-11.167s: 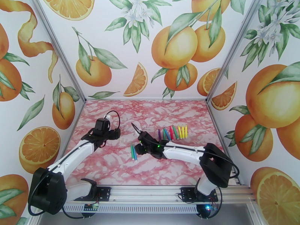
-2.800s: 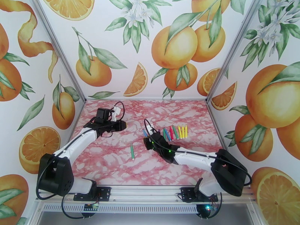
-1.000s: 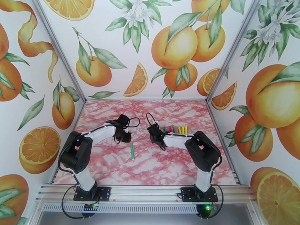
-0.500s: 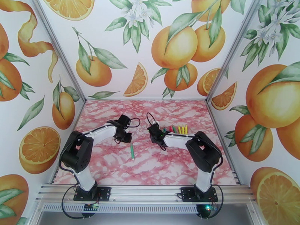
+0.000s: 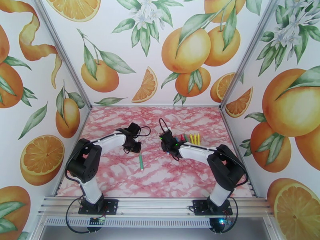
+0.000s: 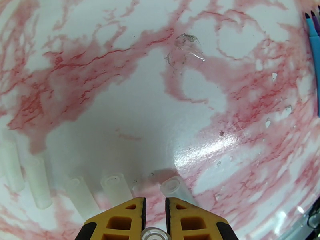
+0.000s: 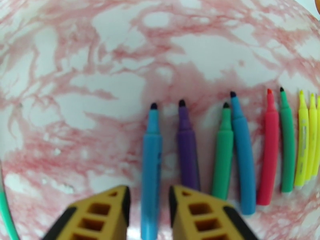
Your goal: Open the pen caps
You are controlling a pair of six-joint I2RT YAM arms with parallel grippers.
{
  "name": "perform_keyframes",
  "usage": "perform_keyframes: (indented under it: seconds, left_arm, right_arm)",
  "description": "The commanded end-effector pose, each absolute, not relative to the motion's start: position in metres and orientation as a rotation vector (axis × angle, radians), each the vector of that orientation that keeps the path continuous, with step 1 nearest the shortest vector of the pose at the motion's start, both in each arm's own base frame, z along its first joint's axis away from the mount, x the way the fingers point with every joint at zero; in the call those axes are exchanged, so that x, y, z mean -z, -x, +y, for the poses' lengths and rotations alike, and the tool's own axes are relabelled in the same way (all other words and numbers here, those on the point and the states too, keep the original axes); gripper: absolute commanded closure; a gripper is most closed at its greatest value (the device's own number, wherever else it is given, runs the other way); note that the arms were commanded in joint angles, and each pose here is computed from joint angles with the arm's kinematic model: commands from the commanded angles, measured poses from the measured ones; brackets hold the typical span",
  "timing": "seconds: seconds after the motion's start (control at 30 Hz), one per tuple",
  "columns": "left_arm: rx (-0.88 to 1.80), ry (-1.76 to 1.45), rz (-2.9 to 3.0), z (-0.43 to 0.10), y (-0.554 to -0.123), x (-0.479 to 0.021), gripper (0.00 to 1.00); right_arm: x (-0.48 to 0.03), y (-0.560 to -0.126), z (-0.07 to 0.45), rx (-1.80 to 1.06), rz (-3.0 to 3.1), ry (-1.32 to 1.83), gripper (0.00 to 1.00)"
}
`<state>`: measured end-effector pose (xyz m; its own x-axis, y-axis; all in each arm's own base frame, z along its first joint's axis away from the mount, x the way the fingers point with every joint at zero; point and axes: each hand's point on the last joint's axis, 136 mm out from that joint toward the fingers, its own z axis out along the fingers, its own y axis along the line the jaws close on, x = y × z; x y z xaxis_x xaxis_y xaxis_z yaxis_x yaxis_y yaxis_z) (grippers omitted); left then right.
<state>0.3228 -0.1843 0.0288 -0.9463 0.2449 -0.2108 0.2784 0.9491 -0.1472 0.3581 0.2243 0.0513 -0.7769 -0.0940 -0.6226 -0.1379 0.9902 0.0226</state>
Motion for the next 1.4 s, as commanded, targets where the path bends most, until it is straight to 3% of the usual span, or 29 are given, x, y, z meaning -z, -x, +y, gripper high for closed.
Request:
perform_keyframes:
  seconds: [0.0, 0.43, 0.83, 1.3, 1.37]
  left_arm:
    - [0.244, -0.373, 2.897, -0.188, -0.332, -0.033, 0.83]
    - [0.234, -0.374, 2.902, -0.187, -0.332, -0.032, 0.74]
    - [0.224, -0.375, 2.89, -0.185, -0.332, -0.036, 0.74]
    - [0.346, -0.273, 2.783, -0.165, -0.342, -0.074, 0.69]
    - [0.364, -0.231, 2.767, -0.155, -0.343, -0.078, 0.64]
  right_arm:
    - [-0.061, -0.358, 0.227, -0.137, 2.444, 0.143, 0.67]
    - [-0.065, -0.354, 0.228, -0.158, 2.439, 0.152, 0.67]
    - [-0.069, -0.343, 0.234, -0.174, 2.444, 0.196, 0.67]
    - [-0.073, -0.278, 0.314, -0.341, 2.448, 0.518, 0.64]
    - [-0.073, -0.271, 0.324, -0.386, 2.448, 0.534, 0.63]
